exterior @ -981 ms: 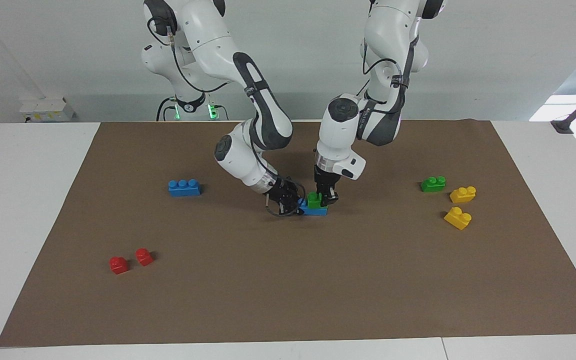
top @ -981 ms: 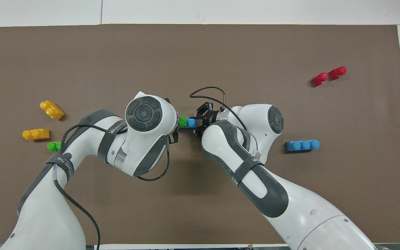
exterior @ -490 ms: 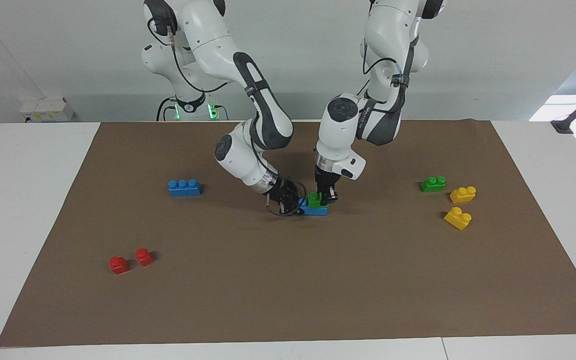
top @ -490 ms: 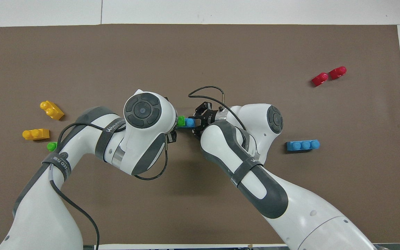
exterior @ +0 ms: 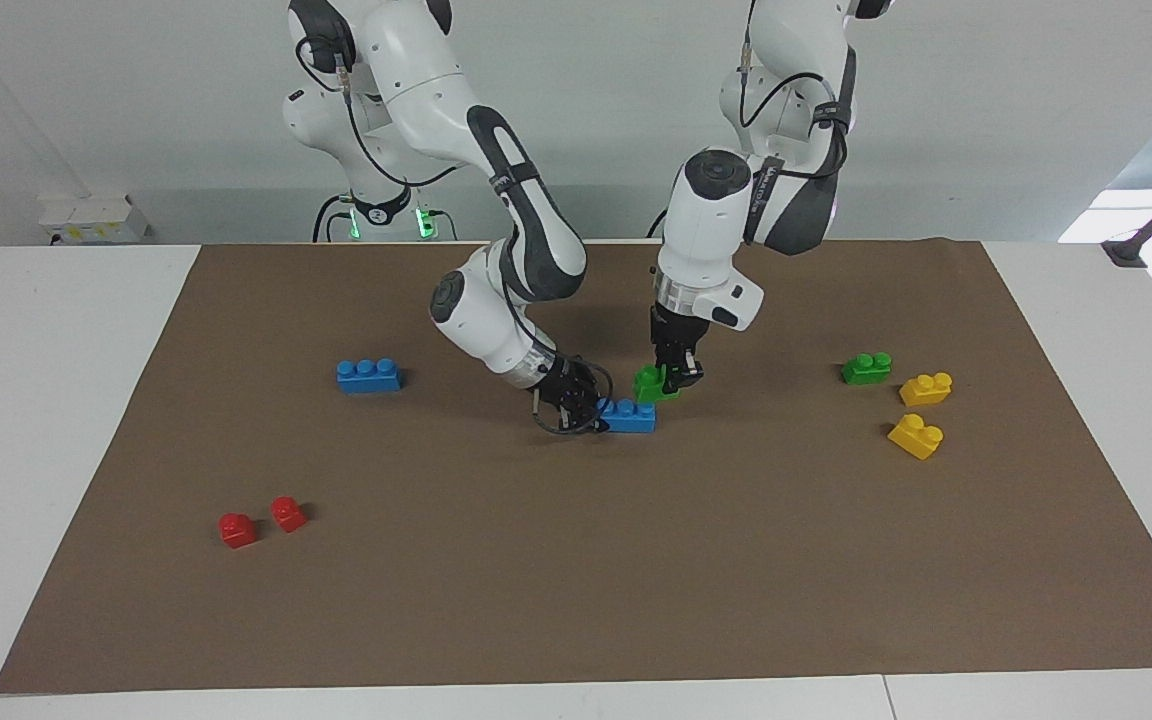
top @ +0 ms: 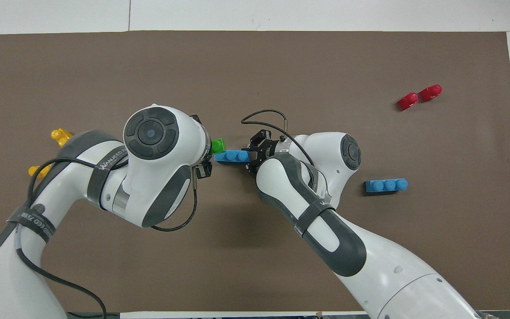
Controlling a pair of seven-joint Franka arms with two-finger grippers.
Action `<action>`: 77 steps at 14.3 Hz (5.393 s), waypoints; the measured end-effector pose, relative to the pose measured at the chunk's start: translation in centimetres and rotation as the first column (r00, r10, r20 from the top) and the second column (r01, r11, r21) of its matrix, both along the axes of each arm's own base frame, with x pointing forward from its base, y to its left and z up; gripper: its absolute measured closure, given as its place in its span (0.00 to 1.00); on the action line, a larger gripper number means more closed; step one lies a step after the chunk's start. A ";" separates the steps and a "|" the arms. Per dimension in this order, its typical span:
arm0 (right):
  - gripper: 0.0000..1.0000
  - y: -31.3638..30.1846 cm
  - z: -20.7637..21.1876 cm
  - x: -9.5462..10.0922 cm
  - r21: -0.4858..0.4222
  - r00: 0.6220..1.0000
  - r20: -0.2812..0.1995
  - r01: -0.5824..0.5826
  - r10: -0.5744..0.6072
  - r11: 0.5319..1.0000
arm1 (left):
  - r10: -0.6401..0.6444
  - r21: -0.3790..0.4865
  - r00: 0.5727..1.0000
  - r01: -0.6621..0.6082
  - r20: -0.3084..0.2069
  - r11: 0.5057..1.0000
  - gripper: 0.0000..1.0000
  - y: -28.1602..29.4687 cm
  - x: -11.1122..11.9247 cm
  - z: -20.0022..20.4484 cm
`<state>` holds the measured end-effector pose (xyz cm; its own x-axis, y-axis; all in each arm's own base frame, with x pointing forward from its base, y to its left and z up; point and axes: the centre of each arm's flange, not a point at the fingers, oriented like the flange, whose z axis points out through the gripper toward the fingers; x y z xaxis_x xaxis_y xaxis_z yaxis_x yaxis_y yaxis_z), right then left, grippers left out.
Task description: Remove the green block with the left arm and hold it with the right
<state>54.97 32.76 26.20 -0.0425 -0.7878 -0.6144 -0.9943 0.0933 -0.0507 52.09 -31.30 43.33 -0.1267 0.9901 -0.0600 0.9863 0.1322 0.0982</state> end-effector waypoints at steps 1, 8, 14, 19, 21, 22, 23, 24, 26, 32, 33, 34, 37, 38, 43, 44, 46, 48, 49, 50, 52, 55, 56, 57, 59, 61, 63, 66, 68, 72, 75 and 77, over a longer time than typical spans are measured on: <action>0.65 0.0 0.0 0.0 0.000 1.000 0.000 0.000 0.000 1.000 | -0.014 0.005 1.000 0.014 -0.001 1.000 0.65 0.8 0.1 0.7; 0.65 -6.1 0.8 3.8 -0.011 0.995 0.093 -0.035 0.036 0.999 | -0.242 0.053 0.970 0.244 -0.035 0.968 0.65 7.2 2.1 2.1; 0.65 -27.6 3.3 9.4 0.050 0.987 0.061 -0.151 0.148 0.987 | -0.487 0.072 0.870 0.492 -0.080 0.868 0.65 15.4 4.5 1.5; 0.65 -35.8 2.8 8.2 0.039 0.987 0.012 -0.159 0.159 0.986 | -0.654 0.063 0.748 0.663 -0.114 0.746 0.65 21.7 5.1 0.4; 0.65 -37.0 2.3 7.8 0.021 0.987 -0.004 -0.158 0.158 0.987 | -0.679 0.059 0.725 0.688 -0.120 0.724 0.65 23.6 4.9 -0.1; 0.65 -37.5 2.1 7.6 0.016 0.988 -0.010 -0.155 0.155 0.988 | -0.680 0.063 0.724 0.689 -0.114 0.722 0.65 24.4 4.9 -0.4; 0.65 -37.9 1.9 7.4 0.015 0.989 -0.016 -0.150 0.150 0.989 | -0.676 0.069 0.729 0.684 -0.106 0.726 0.65 25.2 4.9 -0.8; 0.65 -38.3 1.5 7.1 0.015 0.989 -0.022 -0.144 0.145 0.989 | -0.671 0.075 0.735 0.678 -0.097 0.732 0.65 25.9 4.9 -1.4; 0.65 -38.9 0.8 6.4 0.012 0.989 -0.023 -0.144 0.144 0.990 | -0.662 0.089 0.745 0.667 -0.077 0.740 0.65 26.9 4.9 -2.6; 0.65 -40.2 0.5 5.9 0.010 0.992 -0.026 -0.123 0.123 0.992 | -0.652 0.113 0.757 0.652 -0.041 0.750 0.65 27.8 5.8 -6.2; 0.65 -40.2 0.5 5.9 0.010 0.992 -0.026 -0.123 0.123 0.992 | -0.653 0.115 0.757 0.652 -0.037 0.750 0.65 27.7 6.0 -6.7; 0.65 -40.2 0.5 5.9 0.010 0.992 -0.026 -0.123 0.123 0.992 | -0.653 0.115 0.757 0.652 -0.035 0.750 0.65 27.7 6.1 -7.2; 0.65 -40.1 0.5 5.9 0.010 0.992 -0.026 -0.124 0.124 0.992 | -0.652 0.117 0.757 0.651 -0.031 0.750 0.65 27.7 6.5 -8.6; 0.65 -39.9 0.5 5.9 0.011 0.992 -0.026 -0.127 0.127 0.992 | -0.652 0.116 0.758 0.651 -0.032 0.750 0.65 27.8 6.6 -9.2; 0.36 -39.1 1.1 6.2 0.013 0.992 -0.024 -0.126 0.126 0.992 | -0.651 0.115 0.759 0.649 -0.030 0.752 0.65 28.1 7.0 -11.2; 0.26 -39.0 1.9 6.4 0.012 0.993 -0.022 -0.114 0.114 0.993 | -0.659 0.116 0.752 0.657 -0.031 0.745 0.65 28.2 7.0 -11.2; 0.04 -38.7 4.9 7.0 0.008 0.996 0.000 -0.084 0.084 0.996 | -0.690 0.119 0.723 0.689 -0.034 0.715 0.60 28.3 7.0 -11.2; 0.00 -38.1 9.4 7.3 -0.017 0.994 0.041 -0.104 0.105 0.994 | -0.712 0.120 0.701 0.711 -0.038 0.693 0.51 28.4 7.0 -11.2; 0.00 -37.8 11.8 7.3 -0.052 0.989 0.066 -0.131 0.135 0.990 | -0.727 0.120 0.685 0.726 -0.041 0.678 0.41 28.5 7.1 -11.2; 0.00 -37.4 14.4 7.2 -0.094 0.982 0.089 -0.161 0.169 0.983 | -0.741 0.118 0.670 0.740 -0.047 0.662 0.29 28.6 7.1 -11.0; 0.00 -36.9 19.6 6.9 -0.163 0.962 0.129 -0.220 0.242 0.962 | -0.753 0.108 0.655 0.755 -0.061 0.647 0.06 28.9 7.4 -9.5; 0.00 -35.2 25.7 6.3 -0.298 0.905 0.164 -0.334 0.392 0.894 | -0.756 0.098 0.650 0.760 -0.074 0.643 0.00 29.0 8.3 -5.6; 0.00 -34.2 27.4 5.8 -0.357 0.867 0.168 -0.391 0.470 0.849 | -0.757 0.097 0.649 0.760 -0.076 0.642 0.00 29.0 8.5 -4.2; 0.00 -32.9 28.9 5.1 -0.411 0.821 0.163 -0.448 0.548 0.794 | -0.757 0.098 0.649 0.761 -0.077 0.642 0.00 28.9 8.6 -2.9; 0.00 -30.8 31.5 3.3 -0.500 0.695 0.142 -0.565 0.705 0.657 | -0.771 0.095 0.631 0.775 -0.083 0.625 0.00 28.9 8.6 -0.4; 0.00 -30.3 33.2 1.7 -0.548 0.535 0.110 -0.670 0.837 0.500 | -0.818 0.081 0.567 0.824 -0.100 0.561 0.00 29.0 8.1 2.4; 0.00 -31.2 33.6 0.6 -0.582 0.388 0.035 -0.741 0.921 0.335 | -0.871 0.072 0.479 0.878 -0.112 0.473 0.00 29.2 7.6 5.8; 0.00 -32.3 33.4 0.2 -0.592 0.246 -0.067 -0.790 0.967 0.160 | -0.943 0.085 0.313 0.949 -0.114 0.304 0.00 29.4 6.1 10.7; 0.00 -32.6 33.8 -0.3 -0.585 0.211 -0.091 -0.802 0.973 0.119 | -0.972 0.088 0.203 0.977 -0.119 0.194 0.00 29.5 4.5 13.3; 0.00 -32.8 35.1 -1.3 -0.593 0.196 -0.088 -0.798 0.977 0.107 | -0.992 0.056 0.020 0.998 -0.122 0.014 0.00 29.5 2.6 18.0; 0.00 -32.8 35.4 -1.5 -0.597 0.183 -0.087 -0.797 0.979 0.096 | -0.990 0.041 -0.080 0.996 -0.118 -0.085 0.00 29.5 2.0 19.8; 0.00 -33.2 35.4 -1.5 -0.598 0.158 -0.086 -0.798 0.984 0.076 | -0.987 0.031 -0.116 0.992 -0.108 -0.120 0.00 29.6 1.8 20.0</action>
<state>53.51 -0.43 61.62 0.9792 -0.2022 -0.0152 -0.2024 -0.9792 -0.0102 53.92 -1.66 63.36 0.9998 0.0129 -0.0154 0.0128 -0.9999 -0.0045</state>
